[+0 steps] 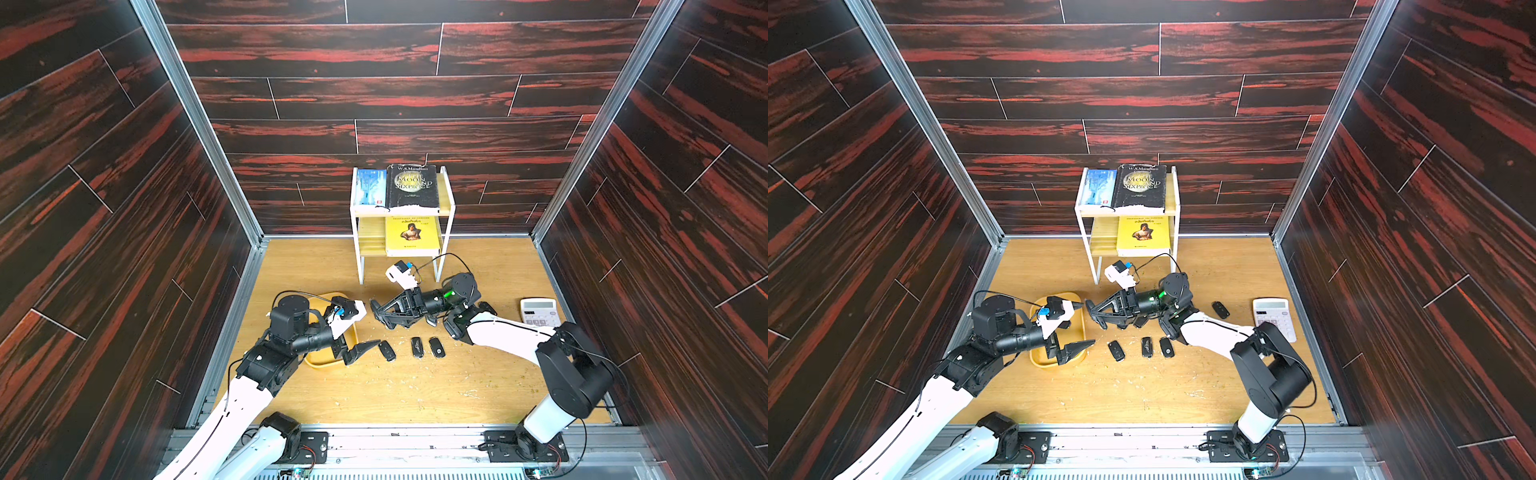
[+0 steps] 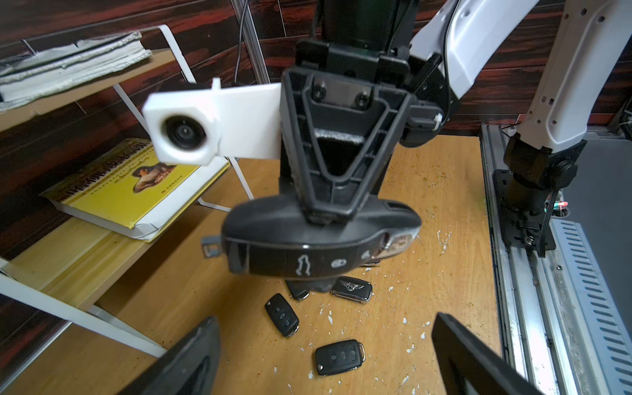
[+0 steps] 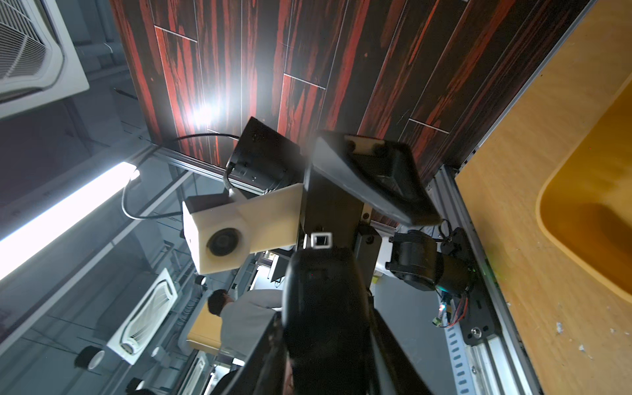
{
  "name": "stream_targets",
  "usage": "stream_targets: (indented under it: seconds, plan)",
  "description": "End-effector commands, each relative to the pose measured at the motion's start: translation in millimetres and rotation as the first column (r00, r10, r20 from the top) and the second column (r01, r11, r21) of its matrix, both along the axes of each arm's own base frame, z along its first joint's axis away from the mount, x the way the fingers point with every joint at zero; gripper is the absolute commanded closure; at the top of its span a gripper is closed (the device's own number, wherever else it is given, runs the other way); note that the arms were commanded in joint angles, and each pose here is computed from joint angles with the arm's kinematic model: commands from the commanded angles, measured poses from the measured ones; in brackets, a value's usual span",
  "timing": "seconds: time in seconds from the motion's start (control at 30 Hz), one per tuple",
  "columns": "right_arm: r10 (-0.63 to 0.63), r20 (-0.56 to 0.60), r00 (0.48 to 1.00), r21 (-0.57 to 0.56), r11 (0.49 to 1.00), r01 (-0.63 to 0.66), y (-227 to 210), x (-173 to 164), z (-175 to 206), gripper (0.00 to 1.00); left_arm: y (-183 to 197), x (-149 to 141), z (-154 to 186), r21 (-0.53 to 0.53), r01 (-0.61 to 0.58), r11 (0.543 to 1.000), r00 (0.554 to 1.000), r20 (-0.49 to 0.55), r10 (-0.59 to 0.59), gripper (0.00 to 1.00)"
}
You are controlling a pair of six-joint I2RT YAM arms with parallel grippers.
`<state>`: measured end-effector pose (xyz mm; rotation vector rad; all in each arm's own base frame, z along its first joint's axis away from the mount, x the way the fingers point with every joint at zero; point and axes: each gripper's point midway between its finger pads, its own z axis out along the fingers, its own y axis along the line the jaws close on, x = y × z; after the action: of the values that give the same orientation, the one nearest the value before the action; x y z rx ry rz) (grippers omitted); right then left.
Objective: Place the car key into the storage box
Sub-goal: Pick up the car key from the center of the board.
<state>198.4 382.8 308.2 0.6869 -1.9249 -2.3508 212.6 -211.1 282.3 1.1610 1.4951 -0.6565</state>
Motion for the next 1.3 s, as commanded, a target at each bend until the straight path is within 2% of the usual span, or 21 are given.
stream_targets:
  seconds: [0.0, 0.33, 0.8, 1.27]
  plan:
    - [0.028, 0.011, 1.0, 0.061, 0.998, -0.028, -2.9, -7.3, 10.0, 0.61, -0.8, -0.9, 13.4, 0.004, 0.004, 1.0, 0.999, 0.035, -0.004, 0.0]
    - [0.049, -0.008, 0.999, 0.091, 0.995, -0.048, 2.1, -8.6, 6.6, 0.61, -9.3, 0.7, 9.5, 0.012, 0.023, 1.0, 1.0, 0.018, -0.024, 0.0]
    - [0.05, -0.026, 0.998, 0.085, 0.995, -0.048, 3.1, -10.6, -1.6, 0.62, -9.2, 11.8, 24.7, -0.011, -0.019, 1.0, 0.997, 0.075, 0.02, 0.0]
    - [0.053, -0.04, 0.998, 0.09, 0.995, -0.049, 6.6, -8.8, -7.1, 0.62, -17.2, 8.1, 29.1, -0.018, 0.013, 1.0, 0.999, 0.053, -0.012, 0.02]
